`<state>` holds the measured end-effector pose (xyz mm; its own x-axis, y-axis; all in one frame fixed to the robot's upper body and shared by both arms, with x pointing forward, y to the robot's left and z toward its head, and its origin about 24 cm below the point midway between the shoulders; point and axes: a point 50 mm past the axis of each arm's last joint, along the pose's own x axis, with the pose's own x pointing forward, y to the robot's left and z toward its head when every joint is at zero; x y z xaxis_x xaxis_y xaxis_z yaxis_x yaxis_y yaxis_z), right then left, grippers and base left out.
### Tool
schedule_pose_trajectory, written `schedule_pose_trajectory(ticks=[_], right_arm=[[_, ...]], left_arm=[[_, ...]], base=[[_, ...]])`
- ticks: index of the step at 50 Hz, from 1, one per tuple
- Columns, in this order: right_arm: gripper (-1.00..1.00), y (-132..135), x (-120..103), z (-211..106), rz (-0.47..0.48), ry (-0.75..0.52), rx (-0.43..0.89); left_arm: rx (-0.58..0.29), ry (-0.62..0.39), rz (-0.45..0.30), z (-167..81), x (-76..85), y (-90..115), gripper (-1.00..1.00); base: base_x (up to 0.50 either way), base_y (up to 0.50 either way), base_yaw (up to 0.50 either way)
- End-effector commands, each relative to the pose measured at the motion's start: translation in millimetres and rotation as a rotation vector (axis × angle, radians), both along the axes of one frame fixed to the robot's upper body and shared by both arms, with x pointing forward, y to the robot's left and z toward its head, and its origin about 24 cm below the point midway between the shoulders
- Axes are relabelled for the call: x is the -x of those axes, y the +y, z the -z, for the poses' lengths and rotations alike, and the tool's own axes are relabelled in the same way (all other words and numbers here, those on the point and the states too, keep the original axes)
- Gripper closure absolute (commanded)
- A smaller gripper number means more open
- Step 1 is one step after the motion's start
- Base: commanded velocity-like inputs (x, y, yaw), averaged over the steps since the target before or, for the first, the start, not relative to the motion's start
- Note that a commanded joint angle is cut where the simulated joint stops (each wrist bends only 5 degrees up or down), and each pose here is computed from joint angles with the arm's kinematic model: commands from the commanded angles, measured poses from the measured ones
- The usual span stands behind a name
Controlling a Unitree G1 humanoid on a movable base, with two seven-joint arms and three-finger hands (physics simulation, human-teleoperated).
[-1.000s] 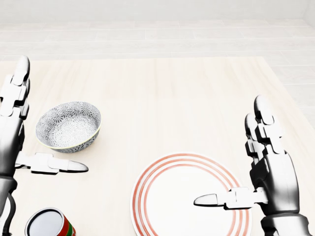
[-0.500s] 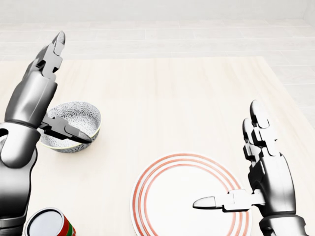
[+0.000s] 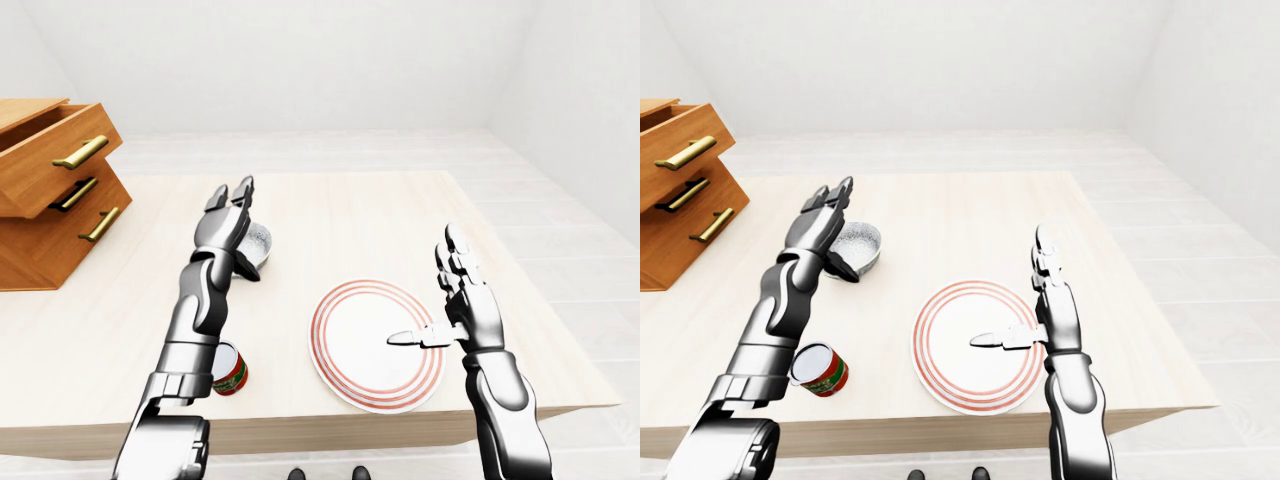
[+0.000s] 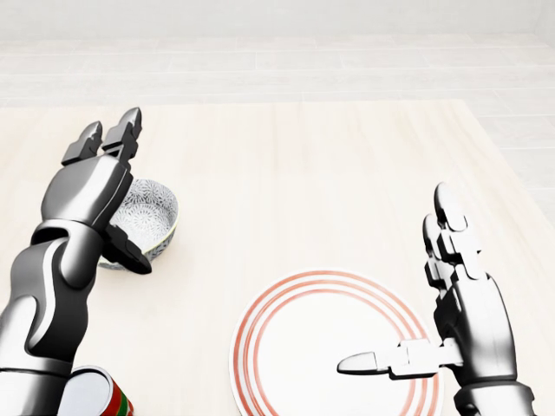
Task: Put the bowl on the plate.
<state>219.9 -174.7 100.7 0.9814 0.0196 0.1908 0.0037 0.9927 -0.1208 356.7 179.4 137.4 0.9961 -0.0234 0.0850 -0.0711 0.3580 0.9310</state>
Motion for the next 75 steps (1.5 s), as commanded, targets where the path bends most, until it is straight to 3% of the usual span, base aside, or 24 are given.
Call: schedule_pose_trajectory(ticks=[1,33,75], right_arm=[[-1.00,-1.0,1.4,1.8,0.000,0.009,0.001],[-1.00,0.0,2.9,9.7,-0.007,0.046,0.010],[-1.00,-1.1,2.2,12.2,-0.006,0.058,0.014]], left_arm=[[-0.098,0.050,-0.025,18.9,-4.8,-6.3,-1.00],[-0.202,0.114,-0.084,54.9,-18.7,-7.7,-1.00],[-0.275,0.190,-0.140,94.3,-14.2,1.6,-1.00]], base=[[0.00,0.00,0.00],[0.00,0.00,0.00],[0.00,0.00,0.00]])
